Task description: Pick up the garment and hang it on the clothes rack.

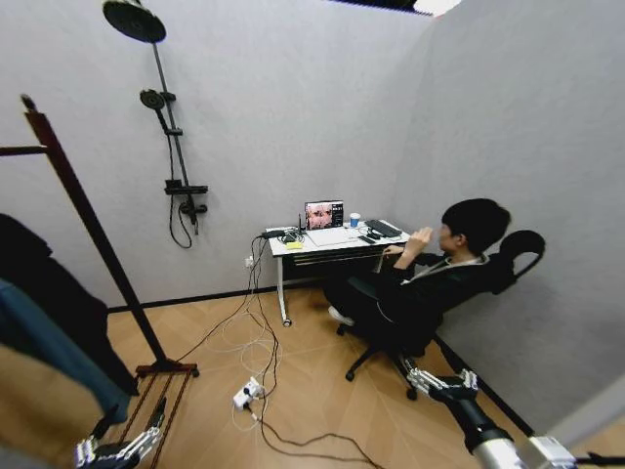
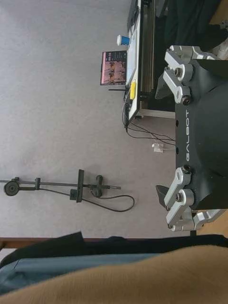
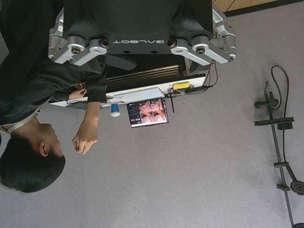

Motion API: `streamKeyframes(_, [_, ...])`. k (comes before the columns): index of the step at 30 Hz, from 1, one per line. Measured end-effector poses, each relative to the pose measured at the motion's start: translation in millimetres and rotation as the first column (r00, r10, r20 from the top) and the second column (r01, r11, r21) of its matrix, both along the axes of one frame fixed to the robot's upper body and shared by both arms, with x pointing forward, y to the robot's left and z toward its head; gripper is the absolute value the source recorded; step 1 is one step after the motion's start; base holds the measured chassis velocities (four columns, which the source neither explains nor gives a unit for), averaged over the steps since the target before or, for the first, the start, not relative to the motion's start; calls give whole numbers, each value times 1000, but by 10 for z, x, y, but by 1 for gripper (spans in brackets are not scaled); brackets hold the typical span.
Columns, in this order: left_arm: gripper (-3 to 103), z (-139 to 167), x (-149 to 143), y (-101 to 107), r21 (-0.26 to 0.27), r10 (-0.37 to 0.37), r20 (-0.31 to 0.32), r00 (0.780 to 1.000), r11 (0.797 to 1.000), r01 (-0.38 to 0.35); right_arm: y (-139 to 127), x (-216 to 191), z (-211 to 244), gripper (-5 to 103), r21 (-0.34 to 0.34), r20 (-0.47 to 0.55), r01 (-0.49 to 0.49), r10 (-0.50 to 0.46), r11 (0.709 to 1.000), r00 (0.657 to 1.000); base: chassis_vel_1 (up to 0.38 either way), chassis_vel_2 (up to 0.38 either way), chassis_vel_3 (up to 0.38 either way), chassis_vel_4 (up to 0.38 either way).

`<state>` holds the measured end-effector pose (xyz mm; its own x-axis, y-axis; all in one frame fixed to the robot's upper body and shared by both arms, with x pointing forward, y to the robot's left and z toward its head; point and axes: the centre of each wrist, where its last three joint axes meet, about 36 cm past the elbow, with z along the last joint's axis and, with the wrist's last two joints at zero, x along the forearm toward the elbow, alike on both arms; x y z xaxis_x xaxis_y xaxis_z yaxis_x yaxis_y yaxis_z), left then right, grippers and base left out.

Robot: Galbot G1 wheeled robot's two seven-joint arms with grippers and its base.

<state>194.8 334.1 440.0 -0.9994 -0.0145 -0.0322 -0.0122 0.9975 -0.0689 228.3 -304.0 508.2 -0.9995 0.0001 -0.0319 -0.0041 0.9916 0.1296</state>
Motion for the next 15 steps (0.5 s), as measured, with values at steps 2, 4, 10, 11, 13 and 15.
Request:
streamKeyframes(2, [100,0,0,0,0,0,0,1000,1000,0,0,0,1,100,0,0,0,0,1000,1000,347,-353,-328,358])
streamKeyframes(4, [100,0,0,0,0,0,0,1000,1000,0,0,0,0,100,0,0,0,0,1000,1000,360,-345,-368,345])
streamKeyframes(10, [100,0,0,0,0,0,0,1000,1000,0,0,-1,0,100,0,0,0,0,1000,1000,231,-213,-272,271])
streamKeyframes(11, [100,0,0,0,0,0,0,1000,1000,0,0,-1,0,100,0,0,0,0,1000,1000,76,-58,-127,114])
streamKeyframes(13, [100,0,0,0,0,0,0,1000,1000,0,0,-1,0,100,0,0,0,0,1000,1000,39,-39,-92,85])
streamKeyframes(15, [100,0,0,0,0,-1,0,1000,1000,1,0,-1,0,100,0,0,0,0,1000,1000,-52,12,-23,39])
